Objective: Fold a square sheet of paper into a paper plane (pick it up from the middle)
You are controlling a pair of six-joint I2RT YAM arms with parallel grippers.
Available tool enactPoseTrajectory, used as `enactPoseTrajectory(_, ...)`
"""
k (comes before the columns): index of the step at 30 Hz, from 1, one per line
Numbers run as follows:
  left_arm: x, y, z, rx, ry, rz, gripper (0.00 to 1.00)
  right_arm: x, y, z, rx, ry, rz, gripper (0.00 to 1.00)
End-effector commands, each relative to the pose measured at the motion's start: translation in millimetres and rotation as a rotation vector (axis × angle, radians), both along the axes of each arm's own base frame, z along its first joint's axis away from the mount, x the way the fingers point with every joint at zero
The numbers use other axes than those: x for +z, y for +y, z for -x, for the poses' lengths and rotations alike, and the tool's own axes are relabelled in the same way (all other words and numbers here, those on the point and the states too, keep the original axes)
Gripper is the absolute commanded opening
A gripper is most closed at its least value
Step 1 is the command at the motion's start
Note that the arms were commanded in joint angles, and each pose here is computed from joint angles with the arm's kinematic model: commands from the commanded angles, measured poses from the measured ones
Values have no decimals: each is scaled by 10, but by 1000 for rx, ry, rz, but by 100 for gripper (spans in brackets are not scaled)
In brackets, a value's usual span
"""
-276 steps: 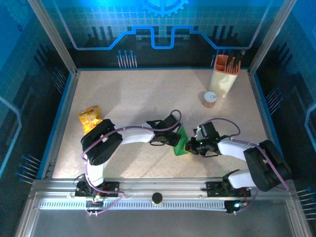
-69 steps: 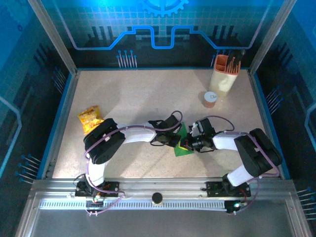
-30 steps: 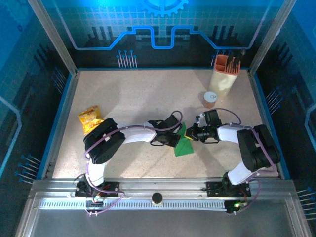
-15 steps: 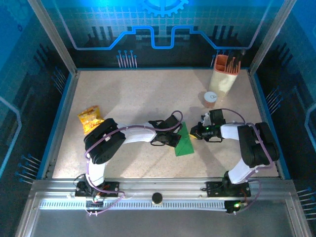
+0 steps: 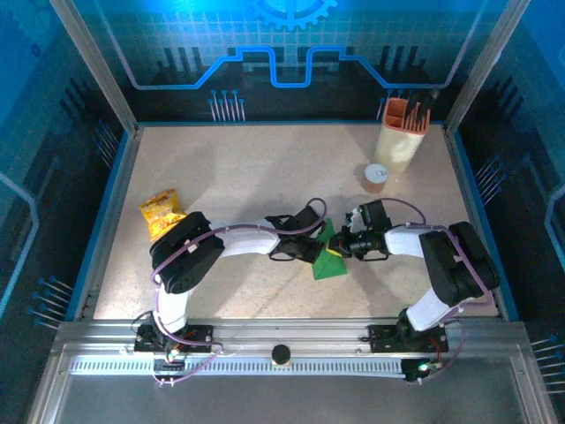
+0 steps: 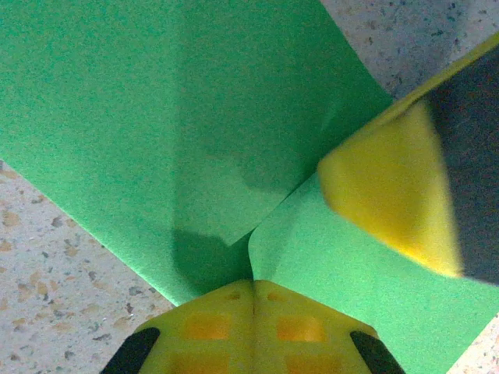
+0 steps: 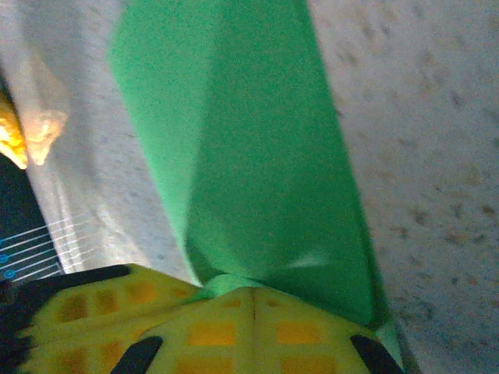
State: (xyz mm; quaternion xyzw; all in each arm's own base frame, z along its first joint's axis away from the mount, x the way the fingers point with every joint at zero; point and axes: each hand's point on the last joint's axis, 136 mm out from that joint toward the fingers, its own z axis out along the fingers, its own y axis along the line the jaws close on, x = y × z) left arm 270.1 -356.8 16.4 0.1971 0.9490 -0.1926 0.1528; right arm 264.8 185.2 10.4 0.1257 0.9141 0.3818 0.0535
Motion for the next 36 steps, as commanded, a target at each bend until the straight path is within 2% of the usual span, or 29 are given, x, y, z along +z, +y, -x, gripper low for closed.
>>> enactPoseTrajectory(1,-87,120,109,-15,43,-59,0,-228,-72,163,-26,68,55,0)
enactPoseTrajectory(5,0,100,66,-7,29,-53,0,-339,-141,239,-45,87,83,0)
enactPoseTrajectory(7,76,92,43,3,17,-46,9,-337,-154,248,-47,85,90,0)
enactPoseTrajectory(10,216,125,-25,52,-14,-37,30,-333,-152,255,-45,84,97,0)
enactPoseTrajectory(11,274,132,-41,69,-21,-29,41,-338,-155,258,-47,86,100,0)
enactPoseTrajectory(15,507,134,-74,122,-23,19,51,-341,-143,261,-50,88,100,0)
enactPoseTrajectory(16,571,118,-72,132,-19,41,51,-341,-140,262,-48,87,102,0)
enactPoseTrajectory(18,687,36,-40,126,-5,103,44,-346,-139,259,-52,88,105,0)
enactPoseTrajectory(22,799,-234,99,78,96,256,11,-358,-136,263,-59,92,108,0)
enactPoseTrajectory(24,778,-372,188,45,169,314,0,-354,-135,258,-59,90,108,0)
enactPoseTrajectory(36,426,-444,276,51,376,396,0,-350,-135,268,-55,91,107,0)
